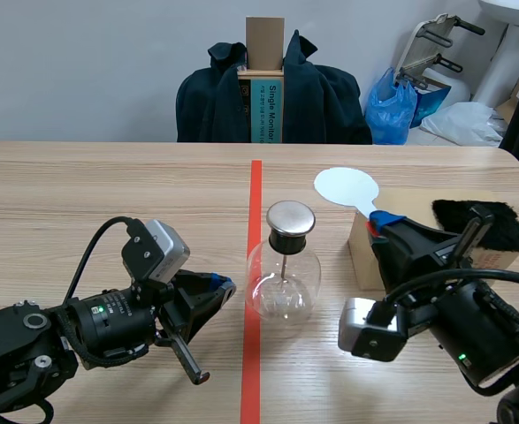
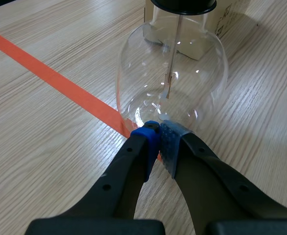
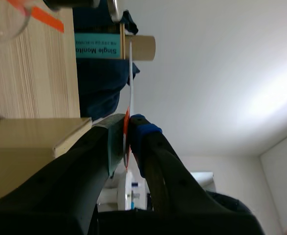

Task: Do the electroscope experiment.
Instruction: 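Move the plate toward and away from the electroscope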

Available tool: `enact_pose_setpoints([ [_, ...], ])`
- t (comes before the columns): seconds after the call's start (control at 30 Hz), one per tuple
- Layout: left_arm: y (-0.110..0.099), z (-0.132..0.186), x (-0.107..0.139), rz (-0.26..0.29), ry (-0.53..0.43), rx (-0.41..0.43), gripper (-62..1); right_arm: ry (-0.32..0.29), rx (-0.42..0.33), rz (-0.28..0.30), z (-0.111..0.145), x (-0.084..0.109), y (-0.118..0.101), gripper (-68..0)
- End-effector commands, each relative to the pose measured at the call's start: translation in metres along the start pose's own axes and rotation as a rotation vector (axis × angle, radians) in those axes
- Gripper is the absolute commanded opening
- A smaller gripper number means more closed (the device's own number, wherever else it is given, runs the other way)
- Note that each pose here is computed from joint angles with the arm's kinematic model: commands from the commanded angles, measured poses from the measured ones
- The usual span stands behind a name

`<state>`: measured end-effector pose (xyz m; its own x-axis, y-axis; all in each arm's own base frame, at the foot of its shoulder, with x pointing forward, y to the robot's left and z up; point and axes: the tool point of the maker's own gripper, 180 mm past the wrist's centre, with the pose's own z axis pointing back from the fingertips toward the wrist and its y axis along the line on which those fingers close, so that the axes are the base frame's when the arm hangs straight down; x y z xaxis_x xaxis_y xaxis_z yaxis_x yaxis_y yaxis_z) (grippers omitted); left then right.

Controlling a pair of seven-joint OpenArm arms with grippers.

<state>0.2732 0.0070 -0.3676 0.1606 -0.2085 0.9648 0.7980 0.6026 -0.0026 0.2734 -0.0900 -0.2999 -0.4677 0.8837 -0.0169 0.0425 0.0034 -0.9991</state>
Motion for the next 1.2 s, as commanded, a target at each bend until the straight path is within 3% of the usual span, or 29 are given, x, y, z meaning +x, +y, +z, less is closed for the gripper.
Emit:
enact_pose_setpoints([
  [0.0,0.004,-0.004,0.018,-0.006,-0.056,0.003,-58.3,0.031,-0.026,0.020,-0.001,-0.010,-0.008,-66.7],
  [0.2,0.004,-0.004,0.018,-0.006,-0.056,0.003,-58.3,0.153,-0.028,0.018,0.001,-0.032,-0.009,-66.7],
  [0.37,0.004,-0.004,0.018,-0.006,-0.056,0.003,-58.3,0.157,-0.028,0.018,0.001,-0.033,-0.009,-66.7],
  [0.87,0.004,-0.004,0.018,-0.006,-0.056,0.003,-58.3,-0.183,-0.024,0.023,0.002,0.028,-0.007,-66.7],
  [1.17,0.004,-0.004,0.018,-0.006,-0.056,0.003,-58.3,-0.329,-0.023,0.024,0.008,0.053,-0.007,-66.7],
])
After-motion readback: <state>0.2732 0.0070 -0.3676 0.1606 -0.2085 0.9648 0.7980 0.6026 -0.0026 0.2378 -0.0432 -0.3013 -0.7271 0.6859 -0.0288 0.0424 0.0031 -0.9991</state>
